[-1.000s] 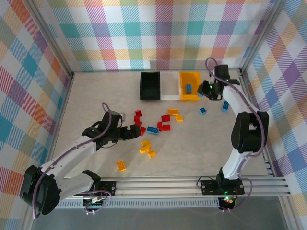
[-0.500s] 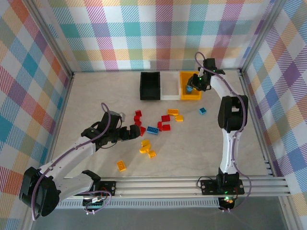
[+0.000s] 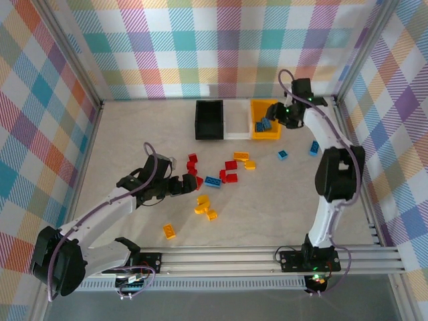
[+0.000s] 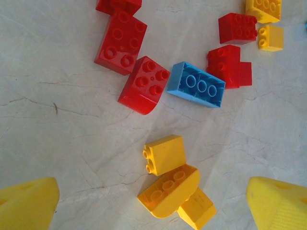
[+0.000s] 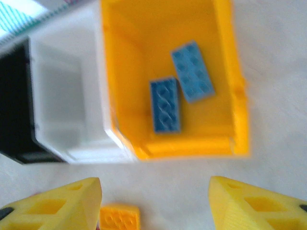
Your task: Sort the legos into containers by color
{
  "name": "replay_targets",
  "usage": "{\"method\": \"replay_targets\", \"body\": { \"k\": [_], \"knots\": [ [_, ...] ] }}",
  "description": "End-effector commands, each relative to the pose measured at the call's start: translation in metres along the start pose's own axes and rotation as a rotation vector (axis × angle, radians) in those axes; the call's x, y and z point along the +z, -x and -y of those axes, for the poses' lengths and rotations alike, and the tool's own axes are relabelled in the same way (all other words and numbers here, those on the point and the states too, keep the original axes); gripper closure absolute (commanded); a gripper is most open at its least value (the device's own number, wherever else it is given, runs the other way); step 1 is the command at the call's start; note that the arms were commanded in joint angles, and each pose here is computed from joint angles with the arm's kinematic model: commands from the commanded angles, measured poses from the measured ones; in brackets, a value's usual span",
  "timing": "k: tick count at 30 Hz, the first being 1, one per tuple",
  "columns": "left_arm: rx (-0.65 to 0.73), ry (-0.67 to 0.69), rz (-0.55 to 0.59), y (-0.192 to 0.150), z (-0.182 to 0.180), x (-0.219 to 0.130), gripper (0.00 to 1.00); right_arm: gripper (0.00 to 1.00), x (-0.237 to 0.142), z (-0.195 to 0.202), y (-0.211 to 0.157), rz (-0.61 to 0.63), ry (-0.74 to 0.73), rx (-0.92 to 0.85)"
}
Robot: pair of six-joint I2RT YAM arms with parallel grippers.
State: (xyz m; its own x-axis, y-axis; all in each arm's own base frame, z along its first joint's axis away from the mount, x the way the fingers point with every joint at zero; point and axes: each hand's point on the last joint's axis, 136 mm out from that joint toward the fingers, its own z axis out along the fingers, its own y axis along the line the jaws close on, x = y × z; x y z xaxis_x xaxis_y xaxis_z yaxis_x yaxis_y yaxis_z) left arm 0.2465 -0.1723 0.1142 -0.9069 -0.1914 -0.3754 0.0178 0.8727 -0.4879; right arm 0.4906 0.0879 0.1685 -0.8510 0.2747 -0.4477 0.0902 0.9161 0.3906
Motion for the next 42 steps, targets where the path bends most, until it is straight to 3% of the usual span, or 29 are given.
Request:
{"method": "replay_targets", "body": {
  "k": [1, 6, 14, 24, 31, 42],
  "knots": [
    [-0.004, -0.047, 0.024, 0.010, 0.016, -0.003, 0.00, 0.33, -0.003, 0.044, -0.051, -0.102, -0.182, -0.035],
    [-0.003, -0.073, -0.011, 0.010, 0.023, 0.009, 0.00, 0.28, 0.021, 0.065, -0.087, -0.223, -0.214, -0.085],
    [-0.007, -0.069, -0.007, 0.010, 0.023, 0.011, 0.00, 0.27, 0.054, 0.076, -0.096, -0.305, -0.222, -0.144],
    [-0.009, -0.046, -0.010, 0.007, 0.017, 0.011, 0.00, 0.27, 0.073, 0.084, -0.096, -0.331, -0.243, -0.160],
    [-0.010, -0.044, -0.011, 0.007, 0.016, 0.011, 0.00, 0.33, 0.075, 0.079, -0.100, -0.327, -0.212, -0.135],
    [-0.016, -0.036, -0.011, 0.004, 0.013, 0.010, 0.00, 0.37, 0.085, 0.079, -0.100, -0.325, -0.256, -0.235]
  ]
}}
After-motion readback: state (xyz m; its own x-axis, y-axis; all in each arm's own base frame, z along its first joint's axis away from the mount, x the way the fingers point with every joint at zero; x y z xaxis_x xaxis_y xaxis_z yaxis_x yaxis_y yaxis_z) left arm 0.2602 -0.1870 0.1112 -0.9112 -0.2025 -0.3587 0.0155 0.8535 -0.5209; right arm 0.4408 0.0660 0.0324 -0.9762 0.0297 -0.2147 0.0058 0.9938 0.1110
